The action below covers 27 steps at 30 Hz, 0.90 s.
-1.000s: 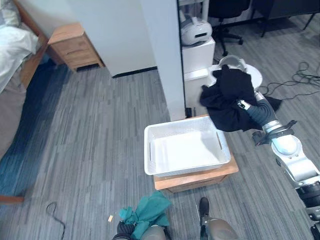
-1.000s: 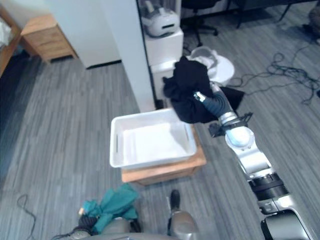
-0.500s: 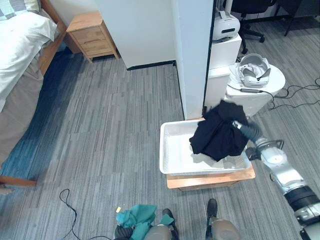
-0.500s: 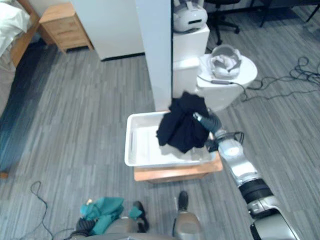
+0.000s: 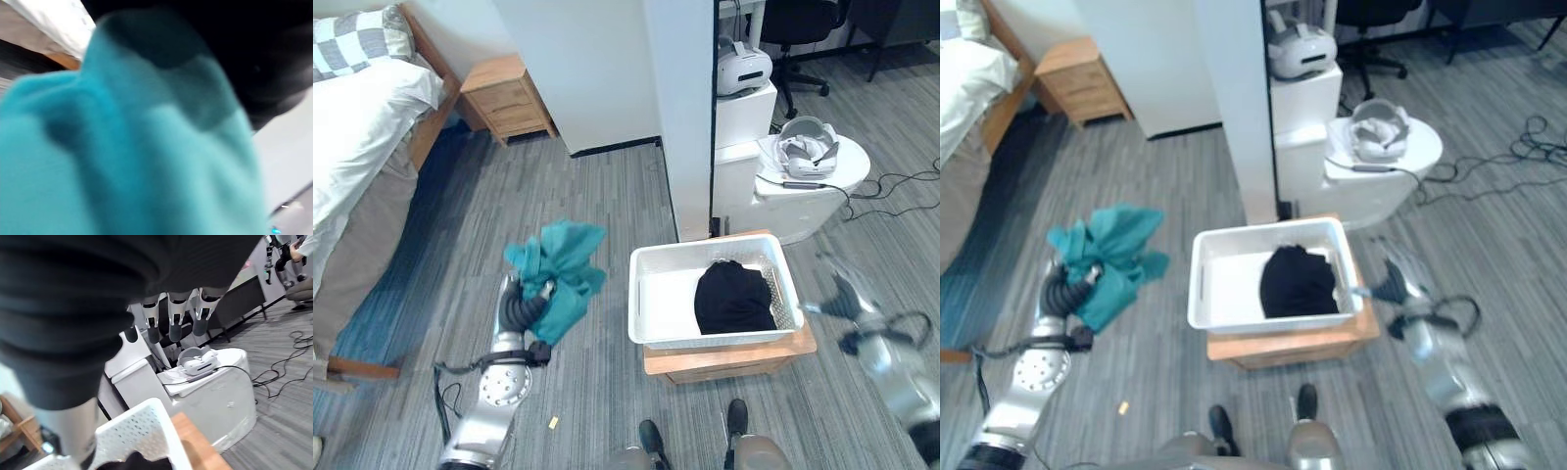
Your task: Tidy up the quilt and then pick up the clothes from the bed and put them into the laundry hamper.
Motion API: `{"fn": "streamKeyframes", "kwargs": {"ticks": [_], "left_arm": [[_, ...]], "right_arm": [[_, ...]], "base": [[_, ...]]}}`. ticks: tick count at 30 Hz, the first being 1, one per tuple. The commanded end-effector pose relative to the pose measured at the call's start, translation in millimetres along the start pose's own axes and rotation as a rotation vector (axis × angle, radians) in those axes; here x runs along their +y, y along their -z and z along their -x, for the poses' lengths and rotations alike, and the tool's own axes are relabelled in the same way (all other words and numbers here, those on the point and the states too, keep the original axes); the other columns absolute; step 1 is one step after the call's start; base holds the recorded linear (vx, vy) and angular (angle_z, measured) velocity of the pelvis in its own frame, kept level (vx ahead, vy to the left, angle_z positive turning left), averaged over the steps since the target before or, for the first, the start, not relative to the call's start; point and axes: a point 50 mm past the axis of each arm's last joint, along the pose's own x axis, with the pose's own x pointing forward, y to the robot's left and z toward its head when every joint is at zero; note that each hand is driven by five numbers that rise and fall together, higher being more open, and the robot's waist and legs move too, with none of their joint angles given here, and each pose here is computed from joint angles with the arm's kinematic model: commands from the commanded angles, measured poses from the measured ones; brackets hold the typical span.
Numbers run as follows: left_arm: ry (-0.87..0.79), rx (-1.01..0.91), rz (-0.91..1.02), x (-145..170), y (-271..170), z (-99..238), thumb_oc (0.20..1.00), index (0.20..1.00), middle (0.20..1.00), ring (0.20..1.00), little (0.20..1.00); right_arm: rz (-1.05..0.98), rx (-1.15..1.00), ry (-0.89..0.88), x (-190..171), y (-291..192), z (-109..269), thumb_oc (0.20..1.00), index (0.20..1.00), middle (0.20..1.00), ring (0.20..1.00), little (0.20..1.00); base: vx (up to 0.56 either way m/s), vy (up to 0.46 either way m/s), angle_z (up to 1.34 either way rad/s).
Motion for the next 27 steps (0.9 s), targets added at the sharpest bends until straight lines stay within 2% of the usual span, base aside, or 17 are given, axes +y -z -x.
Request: {"fn": "streamKeyframes", "kwargs": {"ticks": [1, 5, 8, 14, 15, 16, 19, 22, 27], "left_arm": [[-0.052, -0.152, 0.007, 11, -22, -16, 0.200, 0.200, 0.200, 0.200, 0.200], [-0.005, -0.146, 0.016, -6, -22, -25, 0.200, 0.200, 0.200, 0.200, 0.200], [0.081, -0.099, 0.016, -37, -16, -36, 0.200, 0.200, 0.200, 0.200, 0.200], [0.190, 0.008, -0.047, -75, 3, -46, 0.200, 0.200, 0.200, 0.200, 0.200], [0.237, 0.077, -0.097, -87, 18, -43, 0.645, 0.645, 0.645, 0.645, 0.645], [0.258, 0.111, -0.118, -93, 25, -42, 1.000, 1.000, 1.000, 1.000, 1.000], [0.282, 0.170, -0.157, -99, 38, -40, 1.000, 1.000, 1.000, 1.000, 1.000], [0.264, 0.271, -0.118, -98, 55, -31, 1.000, 1.000, 1.000, 1.000, 1.000], [0.155, 0.334, -0.048, -70, 69, -23, 1.000, 1.000, 1.000, 1.000, 1.000]], "right_arm": [[-0.006, -0.002, 0.061, 1, -3, -1, 1.000, 1.000, 1.000, 1.000, 1.000], [-0.031, 0.052, 0.026, 9, 9, 14, 1.000, 1.000, 1.000, 1.000, 1.000], [-0.049, 0.079, -0.014, 20, 13, 23, 1.000, 1.000, 1.000, 1.000, 1.000], [-0.048, 0.080, -0.041, 27, 11, 26, 1.000, 1.000, 1.000, 1.000, 1.000], [-0.058, 0.085, -0.062, 34, 10, 27, 1.000, 1.000, 1.000, 1.000, 1.000], [-0.062, 0.088, -0.072, 37, 9, 27, 1.000, 1.000, 1.000, 1.000, 1.000], [-0.067, 0.096, -0.093, 44, 8, 26, 1.000, 1.000, 1.000, 1.000, 1.000], [-0.058, 0.112, -0.129, 54, 9, 28, 1.000, 1.000, 1.000, 1.000, 1.000], [-0.078, 0.150, -0.183, 67, 11, 31, 1.000, 1.000, 1.000, 1.000, 1.000]], "base": [[0.01, 0.019, -0.31], [0.01, 0.019, -0.44], [-0.01, 0.016, -0.31], [-0.03, 0.014, -0.29], [-0.03, -0.007, -0.16], [-0.04, -0.011, -0.21], [-0.01, -0.004, -0.14], [0.00, -0.005, 0.01], [0.00, -0.019, 0.07]]}}
